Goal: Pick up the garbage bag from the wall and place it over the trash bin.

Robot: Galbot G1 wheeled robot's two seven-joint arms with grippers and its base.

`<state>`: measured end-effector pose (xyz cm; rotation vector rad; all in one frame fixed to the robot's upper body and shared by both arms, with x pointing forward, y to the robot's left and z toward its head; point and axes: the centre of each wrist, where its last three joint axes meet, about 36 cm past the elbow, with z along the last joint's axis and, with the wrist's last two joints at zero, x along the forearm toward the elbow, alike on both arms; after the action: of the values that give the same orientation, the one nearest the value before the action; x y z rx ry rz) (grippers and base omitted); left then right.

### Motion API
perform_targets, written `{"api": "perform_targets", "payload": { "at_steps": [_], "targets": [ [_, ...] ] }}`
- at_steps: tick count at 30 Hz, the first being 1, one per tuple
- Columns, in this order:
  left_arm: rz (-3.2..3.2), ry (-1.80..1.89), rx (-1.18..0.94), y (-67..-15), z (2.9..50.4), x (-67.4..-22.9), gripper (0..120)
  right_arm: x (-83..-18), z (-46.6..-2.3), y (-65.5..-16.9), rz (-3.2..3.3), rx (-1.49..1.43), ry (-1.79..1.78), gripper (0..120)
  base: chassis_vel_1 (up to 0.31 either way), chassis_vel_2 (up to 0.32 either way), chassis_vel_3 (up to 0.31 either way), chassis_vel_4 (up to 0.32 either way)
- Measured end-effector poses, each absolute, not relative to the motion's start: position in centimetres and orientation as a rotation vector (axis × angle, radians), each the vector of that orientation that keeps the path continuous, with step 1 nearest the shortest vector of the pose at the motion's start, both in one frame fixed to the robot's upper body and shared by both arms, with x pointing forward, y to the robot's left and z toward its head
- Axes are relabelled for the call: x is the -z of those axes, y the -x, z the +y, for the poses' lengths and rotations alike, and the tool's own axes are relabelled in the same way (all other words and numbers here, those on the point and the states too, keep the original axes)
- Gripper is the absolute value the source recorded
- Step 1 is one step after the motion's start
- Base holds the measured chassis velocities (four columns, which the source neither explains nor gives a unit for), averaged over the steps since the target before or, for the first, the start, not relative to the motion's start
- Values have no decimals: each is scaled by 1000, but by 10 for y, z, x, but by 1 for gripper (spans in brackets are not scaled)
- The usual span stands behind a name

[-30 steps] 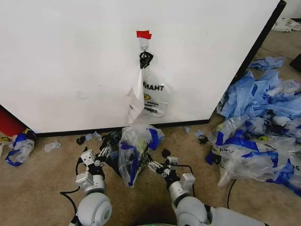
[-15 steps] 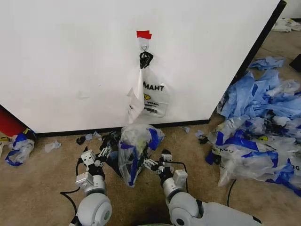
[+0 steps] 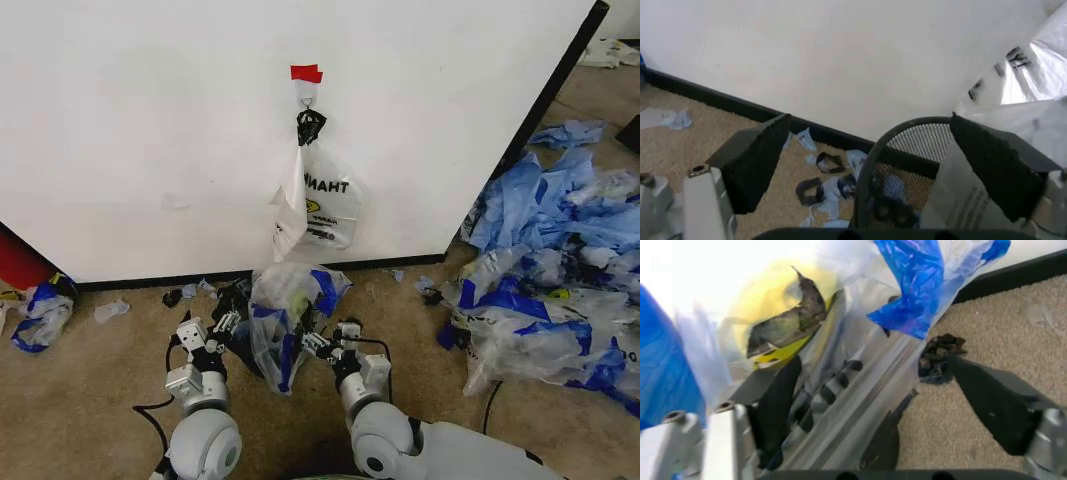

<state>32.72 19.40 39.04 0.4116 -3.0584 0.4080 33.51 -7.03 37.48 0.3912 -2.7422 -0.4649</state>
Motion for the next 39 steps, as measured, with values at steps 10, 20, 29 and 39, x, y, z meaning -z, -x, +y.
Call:
{"api": "perform_targets", "payload": {
  "at_steps": [10,20,29,39],
  "targets": [
    [-3059,-416,-408,-326,194,-389,93,-374,-63,-340,-2747,454,-397,51,0,0,0,0],
    [-3071,-418,-404,-327,196,-392,93,-373,-55,-340,-2743,450,-408,38,0,0,0,0],
    [-3093,-396,-390,-327,202,-399,93,-371,-50,-340,-2746,452,-413,7,0,0,0,0],
    [-3161,-291,-353,-322,211,-426,93,-370,-45,-344,-2781,452,-394,1,0,0,0,0]
  ]
}}
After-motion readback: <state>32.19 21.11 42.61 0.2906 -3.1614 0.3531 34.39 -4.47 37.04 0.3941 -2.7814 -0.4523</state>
